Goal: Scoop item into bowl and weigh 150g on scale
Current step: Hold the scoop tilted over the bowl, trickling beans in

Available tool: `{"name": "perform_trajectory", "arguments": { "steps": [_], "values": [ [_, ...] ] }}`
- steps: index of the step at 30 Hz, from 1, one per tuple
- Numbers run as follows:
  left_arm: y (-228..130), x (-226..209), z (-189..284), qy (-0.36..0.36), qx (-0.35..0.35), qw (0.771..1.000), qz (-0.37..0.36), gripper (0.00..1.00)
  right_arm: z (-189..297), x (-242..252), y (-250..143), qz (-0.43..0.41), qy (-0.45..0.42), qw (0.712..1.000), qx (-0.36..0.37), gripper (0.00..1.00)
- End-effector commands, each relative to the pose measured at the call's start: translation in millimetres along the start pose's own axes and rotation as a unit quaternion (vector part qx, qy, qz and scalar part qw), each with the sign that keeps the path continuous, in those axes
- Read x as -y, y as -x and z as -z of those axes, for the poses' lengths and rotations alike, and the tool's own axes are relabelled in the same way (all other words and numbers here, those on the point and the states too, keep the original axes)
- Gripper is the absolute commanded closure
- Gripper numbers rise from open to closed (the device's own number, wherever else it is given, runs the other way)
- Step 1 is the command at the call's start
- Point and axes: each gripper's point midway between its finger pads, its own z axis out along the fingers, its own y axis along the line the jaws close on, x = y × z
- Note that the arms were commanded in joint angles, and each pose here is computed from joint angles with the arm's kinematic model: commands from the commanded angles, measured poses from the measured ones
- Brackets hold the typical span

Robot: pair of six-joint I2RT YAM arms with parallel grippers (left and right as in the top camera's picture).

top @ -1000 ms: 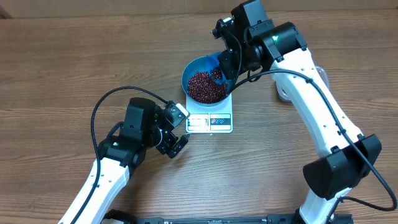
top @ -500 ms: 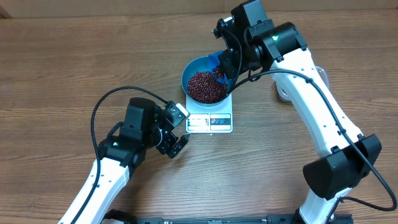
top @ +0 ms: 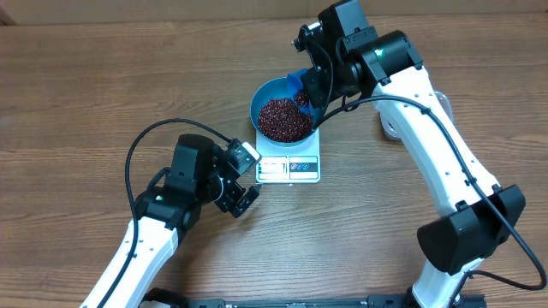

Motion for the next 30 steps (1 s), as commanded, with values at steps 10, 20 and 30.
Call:
{"name": "perform_trajectory", "arguments": {
  "steps": [10,20,30],
  "values": [
    [-4.0,-0.2,-2.3,-0.002,-0.006,1.000,-0.006,0.00,21.4,-1.4,9.9,0.015,-0.034,0.999,0.028,0.96],
    [-4.0,-0.2,-2.3,-0.002,-0.006,1.000,-0.006,0.00,21.5,-0.5,10.1,0.016,-0.037,0.999,0.029,0.96],
    [-4.0,-0.2,-2.3,-0.002,-0.006,1.000,-0.006,0.00,21.8,-13.4,11.7,0.013,0.012,0.999,0.034,0.96]
  ]
}}
